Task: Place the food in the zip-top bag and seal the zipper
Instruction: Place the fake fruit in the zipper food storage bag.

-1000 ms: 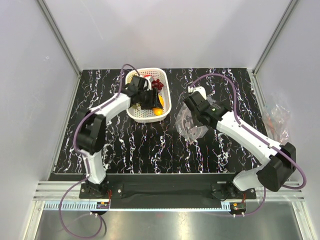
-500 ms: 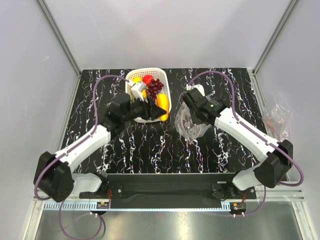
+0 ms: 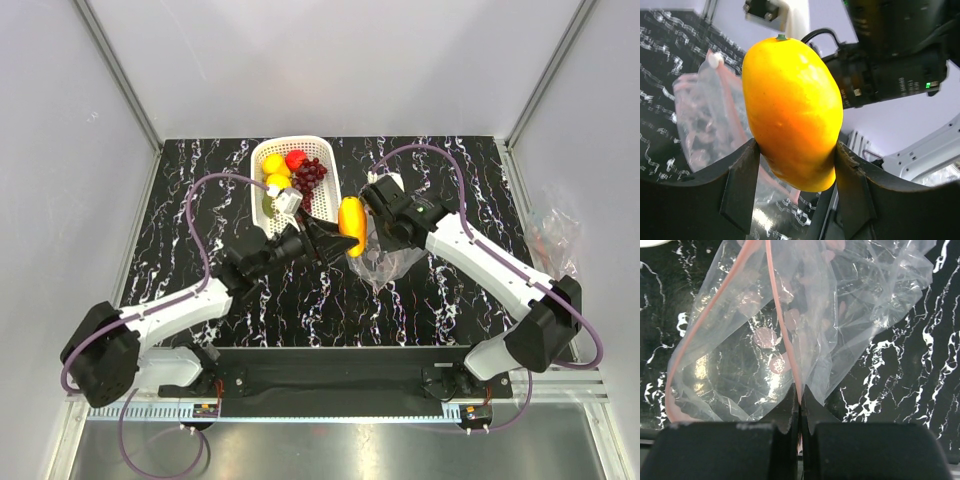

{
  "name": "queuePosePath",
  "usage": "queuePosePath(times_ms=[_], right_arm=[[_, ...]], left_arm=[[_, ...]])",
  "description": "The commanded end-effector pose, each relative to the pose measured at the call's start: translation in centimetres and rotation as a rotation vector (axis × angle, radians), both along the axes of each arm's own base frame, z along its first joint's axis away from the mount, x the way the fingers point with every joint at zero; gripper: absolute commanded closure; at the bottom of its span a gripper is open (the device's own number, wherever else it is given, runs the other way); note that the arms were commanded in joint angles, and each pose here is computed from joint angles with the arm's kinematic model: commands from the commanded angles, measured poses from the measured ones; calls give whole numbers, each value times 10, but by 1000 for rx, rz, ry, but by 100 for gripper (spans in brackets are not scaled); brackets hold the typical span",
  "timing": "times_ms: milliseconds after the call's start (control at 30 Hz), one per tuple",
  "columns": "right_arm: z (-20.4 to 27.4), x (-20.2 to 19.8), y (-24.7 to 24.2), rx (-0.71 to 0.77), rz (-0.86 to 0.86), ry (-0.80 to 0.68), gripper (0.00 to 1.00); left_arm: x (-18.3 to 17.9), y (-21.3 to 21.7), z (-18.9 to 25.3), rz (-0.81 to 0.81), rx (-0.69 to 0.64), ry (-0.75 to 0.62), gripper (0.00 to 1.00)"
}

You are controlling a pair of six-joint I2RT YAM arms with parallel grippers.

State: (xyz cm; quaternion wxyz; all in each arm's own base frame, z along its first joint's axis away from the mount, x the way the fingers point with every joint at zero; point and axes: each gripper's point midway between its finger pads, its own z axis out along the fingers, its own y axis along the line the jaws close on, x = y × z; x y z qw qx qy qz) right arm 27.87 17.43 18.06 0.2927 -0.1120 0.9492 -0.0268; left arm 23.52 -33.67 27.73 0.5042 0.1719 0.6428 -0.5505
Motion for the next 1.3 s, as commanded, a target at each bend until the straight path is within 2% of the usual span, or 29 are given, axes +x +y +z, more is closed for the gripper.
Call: queuePosePath(times_ms=[0,100,200,333,400,433,467,533,567,700,1033,1267], right_arm=[[17,6,12,74,2,-19,100],[21,5,18,105,10,-12,100],[24,4,22,132,12,-8,100],[29,3,23,149,7,-17,100],[32,1,23,159,8,-18,100],[33,1,23,163,7,-19,100],[36,0,23,168,9,-24,100],[39,0,23,173,7,-31,100],[42,1,23,180,7,-38,100],[45,2,26,195,14,-48,100],[63,3,14,221,-27,-143,100],[58,7,16,239,-33,-161,100]], left_arm=[[1,3,36,41,-190,-124,71],[6,-4,28,57,-214,-92,69],[15,-22,6,74,-167,-50,69],[31,-23,-14,155,-129,11,73],[39,-21,-24,201,-84,45,74],[40,-22,-43,216,1,74,74],[49,-23,-32,263,20,64,74],[48,-28,-49,280,150,66,74],[50,-30,-48,291,158,58,74],[43,-45,-45,245,145,44,71],[45,-62,-72,210,262,110,71],[33,-75,-64,123,231,79,70]])
